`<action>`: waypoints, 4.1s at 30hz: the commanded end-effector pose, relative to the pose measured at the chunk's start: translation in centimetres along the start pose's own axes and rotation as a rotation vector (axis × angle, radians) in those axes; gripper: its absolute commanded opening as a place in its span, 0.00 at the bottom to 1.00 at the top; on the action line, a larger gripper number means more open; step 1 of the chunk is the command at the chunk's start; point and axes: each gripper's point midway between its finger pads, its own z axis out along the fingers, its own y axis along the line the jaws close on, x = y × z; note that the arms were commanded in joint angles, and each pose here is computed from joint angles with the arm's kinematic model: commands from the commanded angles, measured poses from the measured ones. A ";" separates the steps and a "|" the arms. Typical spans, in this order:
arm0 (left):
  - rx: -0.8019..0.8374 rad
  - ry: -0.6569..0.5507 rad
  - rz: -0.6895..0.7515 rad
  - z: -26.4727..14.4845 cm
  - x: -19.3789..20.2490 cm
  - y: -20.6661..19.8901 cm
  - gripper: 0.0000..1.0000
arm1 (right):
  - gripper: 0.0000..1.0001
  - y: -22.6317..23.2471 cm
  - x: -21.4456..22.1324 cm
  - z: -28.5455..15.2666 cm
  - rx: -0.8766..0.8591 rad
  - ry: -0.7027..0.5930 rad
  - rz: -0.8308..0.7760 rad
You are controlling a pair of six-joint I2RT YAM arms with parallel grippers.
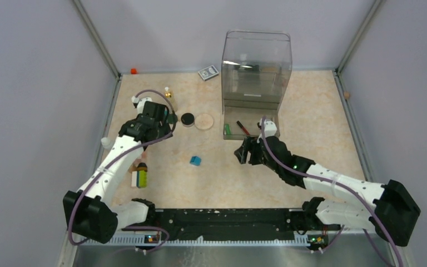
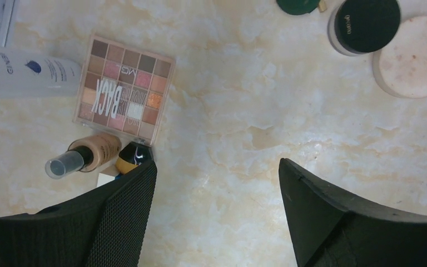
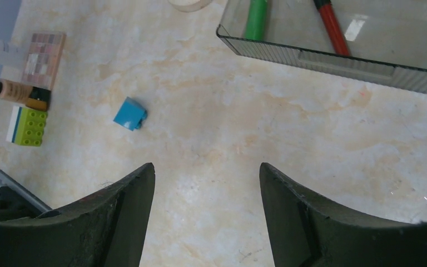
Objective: Organize the makeup
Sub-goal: Pick up the makeup from the corner of the board.
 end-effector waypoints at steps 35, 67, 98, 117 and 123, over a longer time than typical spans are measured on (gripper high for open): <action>0.272 -0.639 -0.041 -19.0 -13.1 4.1 0.99 | 0.68 20.7 3.8 10.8 -0.418 0.181 -0.345; -0.037 -0.186 -0.210 -4.1 -5.0 4.6 0.87 | 0.72 19.3 1.9 11.1 -0.525 0.148 -0.458; -0.250 0.209 -0.162 3.5 7.8 4.7 0.73 | 0.72 15.5 -0.2 9.1 -0.474 0.121 -0.374; -0.180 -0.026 -0.231 3.2 0.2 4.4 0.74 | 0.72 14.8 -0.4 9.1 -0.472 0.123 -0.359; -0.167 -0.166 -0.262 0.6 -5.0 5.4 0.76 | 0.72 14.4 -0.2 9.5 -0.458 0.130 -0.366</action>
